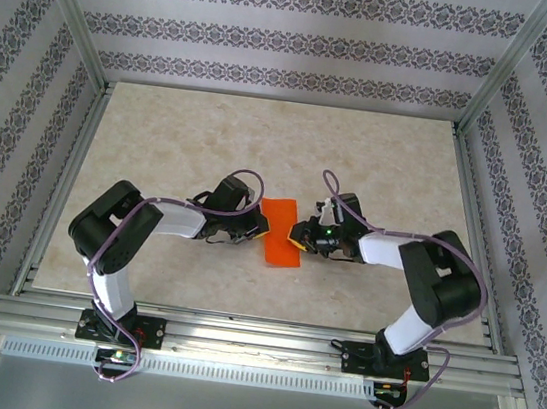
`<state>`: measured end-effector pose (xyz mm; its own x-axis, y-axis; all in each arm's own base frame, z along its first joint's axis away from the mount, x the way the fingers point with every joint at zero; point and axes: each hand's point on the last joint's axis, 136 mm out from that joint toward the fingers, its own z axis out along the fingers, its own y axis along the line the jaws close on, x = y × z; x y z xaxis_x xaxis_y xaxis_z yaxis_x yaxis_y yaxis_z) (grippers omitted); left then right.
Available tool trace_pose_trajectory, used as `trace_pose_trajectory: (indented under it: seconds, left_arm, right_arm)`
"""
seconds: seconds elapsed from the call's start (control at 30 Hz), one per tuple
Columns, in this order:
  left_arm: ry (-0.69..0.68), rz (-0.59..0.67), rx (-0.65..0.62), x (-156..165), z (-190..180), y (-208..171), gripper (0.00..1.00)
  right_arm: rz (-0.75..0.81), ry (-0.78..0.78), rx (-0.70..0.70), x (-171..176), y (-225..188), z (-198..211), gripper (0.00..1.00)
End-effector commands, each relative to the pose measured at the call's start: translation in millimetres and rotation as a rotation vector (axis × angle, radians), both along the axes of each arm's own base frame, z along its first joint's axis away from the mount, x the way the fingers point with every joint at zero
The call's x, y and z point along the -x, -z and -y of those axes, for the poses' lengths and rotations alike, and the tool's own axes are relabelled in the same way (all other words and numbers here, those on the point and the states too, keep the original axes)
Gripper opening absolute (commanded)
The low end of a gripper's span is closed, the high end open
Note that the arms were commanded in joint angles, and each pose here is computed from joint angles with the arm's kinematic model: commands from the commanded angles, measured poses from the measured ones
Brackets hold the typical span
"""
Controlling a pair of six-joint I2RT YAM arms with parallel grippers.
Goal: Fold a paper plane with a square sheet of paper (pick it up from the middle)
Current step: Third fold the triangle at the center of the table.
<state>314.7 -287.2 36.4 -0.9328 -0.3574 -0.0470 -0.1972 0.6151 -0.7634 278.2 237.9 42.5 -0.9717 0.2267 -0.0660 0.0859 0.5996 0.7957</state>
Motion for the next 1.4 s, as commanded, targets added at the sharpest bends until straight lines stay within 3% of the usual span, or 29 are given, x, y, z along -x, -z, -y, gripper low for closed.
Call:
trace_pose_trajectory:
  seconds: [0.0,0.1,0.2,0.37,0.47,0.67,0.8,0.93,1.13,1.37]
  left_arm:
    - [-0.02,0.042,0.059,-6.0,-3.4,-21.8,0.06]
    - [-0.035,0.044,0.095,-4.2,-7.4,-28.8,0.06]
    - [-0.051,0.03,0.124,-2.9,-13.5,-32.5,0.06]
    - [-0.063,0.011,0.142,-1.6,-18.5,-30.7,0.06]
    - [-0.057,0.017,0.147,-2.2,-17.5,-32.6,0.06]
    - [-0.054,0.023,0.148,-2.8,-17.4,-34.4,0.06]
    - [-0.06,0.018,0.146,-1.8,-18.7,-33.6,0.06]
    - [-0.064,0.012,0.137,-0.4,-20.2,-31.3,0.06]
    - [-0.061,0.014,0.143,-0.7,-19.3,-33.0,0.06]
    - [-0.063,0.016,0.157,-1.3,-18.1,-34.3,0.06]
  right_arm:
    - [0.13,-0.055,0.084,4.0,-21.3,9.9,0.23]
    - [0.273,-0.091,0.258,7.8,-32.2,26.2,0.3]
    - [0.515,-0.191,0.399,16.7,-45.8,25.5,0.33]
    - [1.002,-0.435,0.514,50.7,-61.7,-4.4,0.38]
    - [1.183,-0.551,0.541,69.6,-62.4,-20.4,0.41]
    - [1.317,-0.759,0.638,87.6,-47.6,-50.2,0.43]
    - [1.383,-0.758,0.659,87.8,-48.3,-68.5,0.44]
    - [1.419,-0.757,0.833,76.1,-38.4,-76.6,0.44]
    - [1.405,-0.656,0.849,64.8,-39.4,-82.2,0.4]
    - [1.396,-0.669,0.912,63.1,-29.0,-71.3,0.35]
